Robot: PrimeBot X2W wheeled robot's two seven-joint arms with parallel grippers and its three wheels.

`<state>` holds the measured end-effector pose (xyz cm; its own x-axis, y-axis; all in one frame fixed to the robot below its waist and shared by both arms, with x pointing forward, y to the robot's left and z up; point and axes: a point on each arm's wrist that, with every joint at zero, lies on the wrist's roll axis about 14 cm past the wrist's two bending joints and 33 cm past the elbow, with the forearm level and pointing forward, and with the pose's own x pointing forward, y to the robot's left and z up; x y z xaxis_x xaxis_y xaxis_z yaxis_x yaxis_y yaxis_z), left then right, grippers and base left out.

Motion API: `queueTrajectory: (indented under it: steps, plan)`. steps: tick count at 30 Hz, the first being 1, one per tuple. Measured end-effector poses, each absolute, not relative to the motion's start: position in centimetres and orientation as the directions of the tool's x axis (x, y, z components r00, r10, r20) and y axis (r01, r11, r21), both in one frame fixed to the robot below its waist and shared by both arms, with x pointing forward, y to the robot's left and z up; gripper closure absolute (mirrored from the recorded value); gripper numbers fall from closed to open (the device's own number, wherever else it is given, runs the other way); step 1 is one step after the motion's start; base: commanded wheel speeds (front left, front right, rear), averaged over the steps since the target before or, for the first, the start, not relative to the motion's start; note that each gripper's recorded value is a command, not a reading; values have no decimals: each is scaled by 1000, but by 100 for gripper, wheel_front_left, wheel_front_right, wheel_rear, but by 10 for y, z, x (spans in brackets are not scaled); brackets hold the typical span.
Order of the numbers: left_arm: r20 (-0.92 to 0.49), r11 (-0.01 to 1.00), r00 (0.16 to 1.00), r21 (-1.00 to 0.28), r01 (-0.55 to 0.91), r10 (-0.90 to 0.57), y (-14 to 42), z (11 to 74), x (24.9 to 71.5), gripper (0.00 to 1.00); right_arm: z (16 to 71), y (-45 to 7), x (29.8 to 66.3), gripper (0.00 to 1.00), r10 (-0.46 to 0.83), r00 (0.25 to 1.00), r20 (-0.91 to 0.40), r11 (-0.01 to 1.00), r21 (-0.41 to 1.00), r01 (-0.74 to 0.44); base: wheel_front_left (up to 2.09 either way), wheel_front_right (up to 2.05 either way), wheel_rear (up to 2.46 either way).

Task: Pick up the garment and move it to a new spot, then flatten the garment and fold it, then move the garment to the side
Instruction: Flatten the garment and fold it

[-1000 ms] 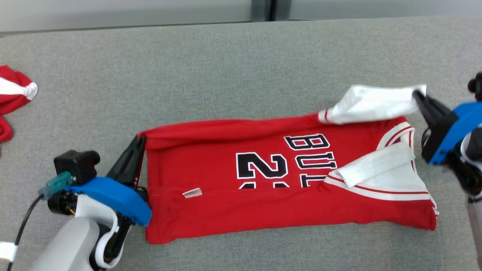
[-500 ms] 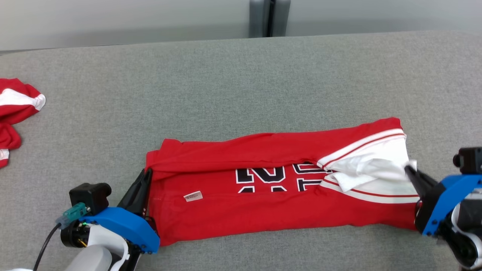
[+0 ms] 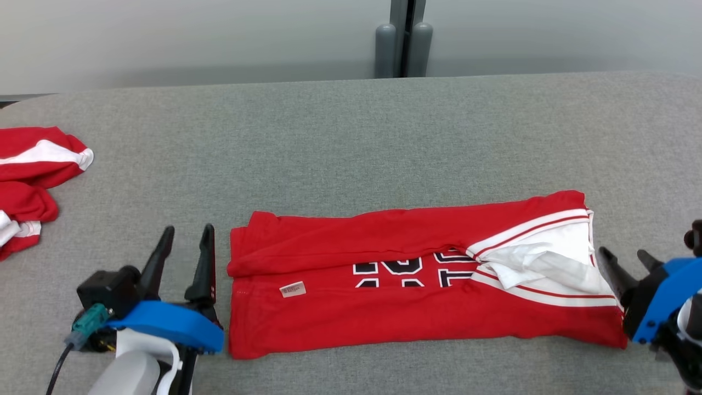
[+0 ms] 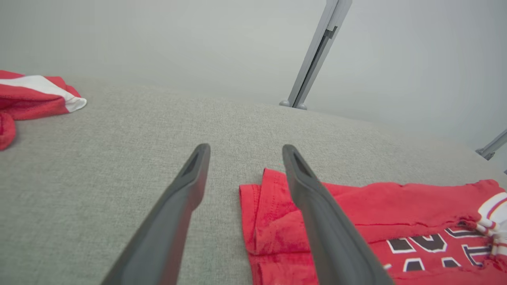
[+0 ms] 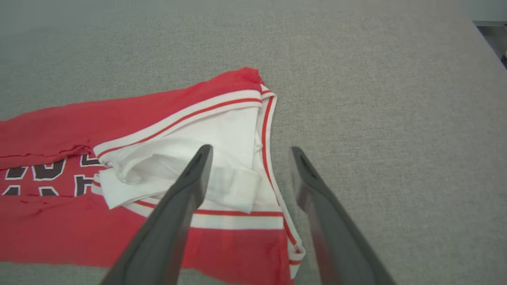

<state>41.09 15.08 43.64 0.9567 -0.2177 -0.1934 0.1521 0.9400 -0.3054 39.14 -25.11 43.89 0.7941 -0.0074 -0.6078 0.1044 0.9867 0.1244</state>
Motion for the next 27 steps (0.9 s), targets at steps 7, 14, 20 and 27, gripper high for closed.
queueTrajectory:
  steps: [7,14,20,27]
  plan:
    - [-122,958,977,-252,140,-175,163,456,428,0,428,-246,410,0,-5,755,-656,983,136,124,0,0,0]
    - [-121,961,980,-250,122,-156,166,452,431,0,392,-244,420,0,-7,676,-737,974,148,171,0,0,0]
    - [-151,963,977,-249,107,-148,172,441,427,0,367,-233,422,0,9,610,-792,977,137,164,0,0,0]
    - [-161,964,978,-251,93,-136,176,438,424,0,361,-221,423,100,29,589,-807,984,126,123,0,0,0]
